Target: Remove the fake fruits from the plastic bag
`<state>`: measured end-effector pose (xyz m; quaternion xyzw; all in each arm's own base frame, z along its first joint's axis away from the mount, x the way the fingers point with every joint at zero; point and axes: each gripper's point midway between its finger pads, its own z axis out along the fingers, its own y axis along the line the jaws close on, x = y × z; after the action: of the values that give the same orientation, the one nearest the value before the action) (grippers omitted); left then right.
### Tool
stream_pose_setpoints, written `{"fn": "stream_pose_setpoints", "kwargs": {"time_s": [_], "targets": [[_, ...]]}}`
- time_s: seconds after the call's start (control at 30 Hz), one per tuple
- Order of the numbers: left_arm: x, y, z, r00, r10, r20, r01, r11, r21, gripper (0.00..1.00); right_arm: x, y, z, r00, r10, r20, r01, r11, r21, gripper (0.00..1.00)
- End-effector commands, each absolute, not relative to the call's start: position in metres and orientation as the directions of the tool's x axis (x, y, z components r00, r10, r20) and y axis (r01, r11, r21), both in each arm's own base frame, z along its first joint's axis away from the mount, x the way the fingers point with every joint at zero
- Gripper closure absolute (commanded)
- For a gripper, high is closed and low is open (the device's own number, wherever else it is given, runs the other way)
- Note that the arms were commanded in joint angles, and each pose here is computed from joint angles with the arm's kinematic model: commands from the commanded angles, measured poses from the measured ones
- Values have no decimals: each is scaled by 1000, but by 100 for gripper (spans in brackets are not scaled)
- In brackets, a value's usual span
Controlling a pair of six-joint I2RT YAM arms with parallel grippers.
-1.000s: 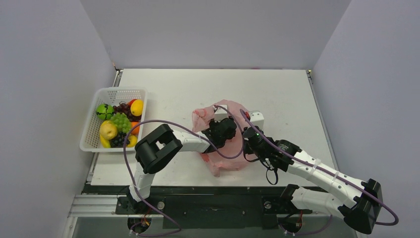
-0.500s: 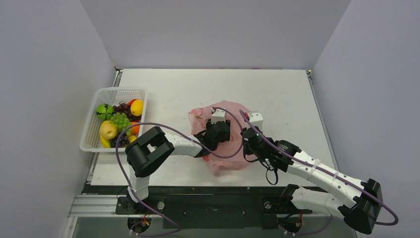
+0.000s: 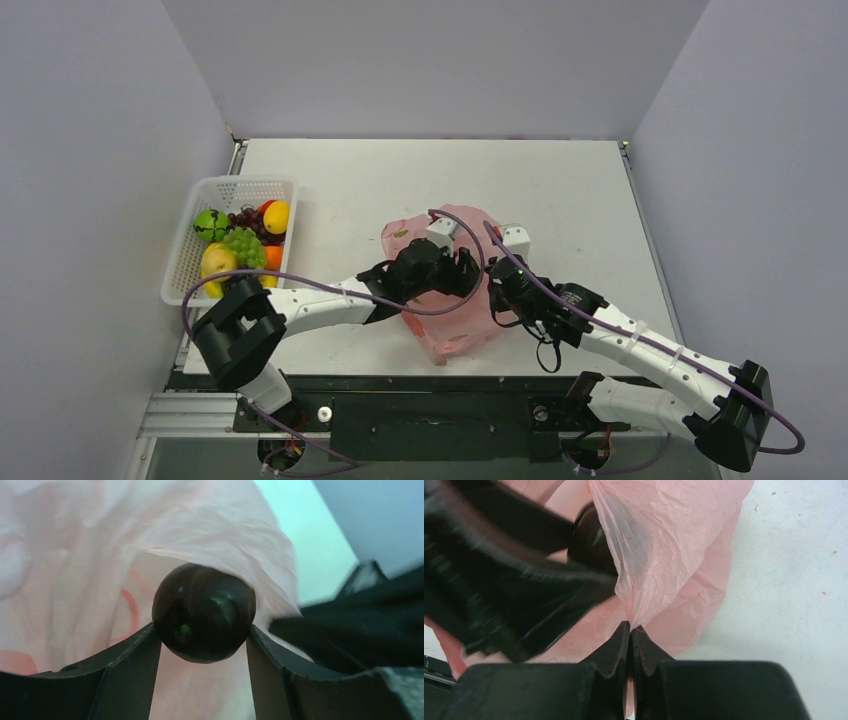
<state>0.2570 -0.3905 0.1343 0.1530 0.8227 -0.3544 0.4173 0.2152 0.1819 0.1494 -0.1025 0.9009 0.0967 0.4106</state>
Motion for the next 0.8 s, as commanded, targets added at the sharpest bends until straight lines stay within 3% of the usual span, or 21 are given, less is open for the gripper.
{"fn": "stream_pose_setpoints", "kwargs": {"time_s": [0.0,0.13,0.4,0.53,0.6,0.63,0.7,0.77], "targets": [[198,-398,184,-675,-14,-738,662,428,-614,100,221,176,160,-600,-50,-798,-222,969,107,100],[167,-383,214,-656,-8,-755,721,290,-629,100,225,157,165,-576,0,-818,-130,987,91,100],[154,-328,264,-593,-115,-797,756,259,-601,100,228,150,174,-551,48,-833,-87,990,115,100],[179,-289,289,-517,-217,-828,720,413,-558,100,228,151,171,-562,47,-826,-92,989,119,100],[201,-258,287,-491,-249,-835,616,578,-535,100,228,152,171,-563,47,-825,-96,988,122,100],[218,-230,267,-494,-251,-832,483,717,-503,100,228,152,171,-564,47,-824,-98,988,123,100],[234,-183,259,-447,-264,-855,297,857,-420,100,228,153,171,-566,46,-823,-102,987,125,100],[240,-146,257,-407,-242,-881,170,927,-333,100,227,153,171,-567,48,-822,-104,986,129,100]]}}
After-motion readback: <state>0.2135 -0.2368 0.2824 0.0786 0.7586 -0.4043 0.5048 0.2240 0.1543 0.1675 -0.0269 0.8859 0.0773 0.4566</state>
